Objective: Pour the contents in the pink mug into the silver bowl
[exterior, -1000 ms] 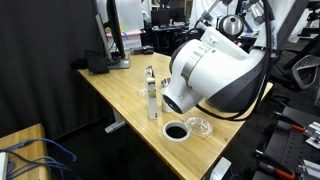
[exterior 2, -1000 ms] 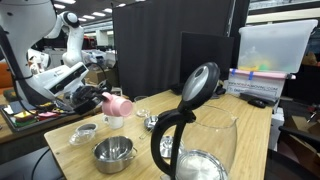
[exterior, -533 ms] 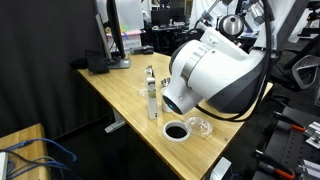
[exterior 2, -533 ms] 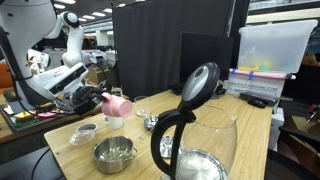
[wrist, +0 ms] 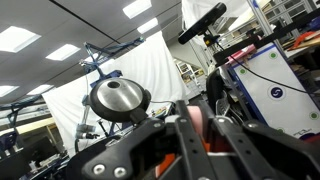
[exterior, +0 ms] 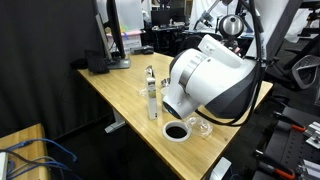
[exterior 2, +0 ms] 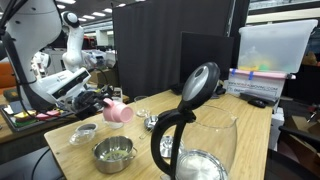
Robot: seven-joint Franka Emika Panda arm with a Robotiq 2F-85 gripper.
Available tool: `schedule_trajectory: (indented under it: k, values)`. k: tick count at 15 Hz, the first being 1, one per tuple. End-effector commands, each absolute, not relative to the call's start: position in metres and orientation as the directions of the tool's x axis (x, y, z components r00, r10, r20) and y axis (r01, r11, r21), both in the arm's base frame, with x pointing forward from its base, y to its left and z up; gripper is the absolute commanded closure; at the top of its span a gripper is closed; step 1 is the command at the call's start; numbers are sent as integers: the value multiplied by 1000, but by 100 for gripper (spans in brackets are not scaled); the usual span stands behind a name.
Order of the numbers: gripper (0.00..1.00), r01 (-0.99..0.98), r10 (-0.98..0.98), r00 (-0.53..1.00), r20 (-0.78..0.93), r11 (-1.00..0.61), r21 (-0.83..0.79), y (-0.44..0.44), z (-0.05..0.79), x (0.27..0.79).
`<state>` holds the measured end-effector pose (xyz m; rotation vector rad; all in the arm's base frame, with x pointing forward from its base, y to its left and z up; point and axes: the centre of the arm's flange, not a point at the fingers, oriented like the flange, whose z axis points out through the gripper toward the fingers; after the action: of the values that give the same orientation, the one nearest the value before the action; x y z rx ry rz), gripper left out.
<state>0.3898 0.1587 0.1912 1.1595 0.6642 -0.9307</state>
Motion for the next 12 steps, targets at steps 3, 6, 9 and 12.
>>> schedule_trajectory:
  k: [3, 6, 9, 12]
  values:
    - [96, 883, -277, 468, -839, 100, 459, 157, 182, 400]
    - [96, 888, -277, 457, -845, 90, 451, 155, 175, 401]
    - [96, 894, -274, 446, -852, 84, 440, 155, 168, 401]
    - [96, 898, -273, 437, -857, 81, 432, 156, 163, 401]
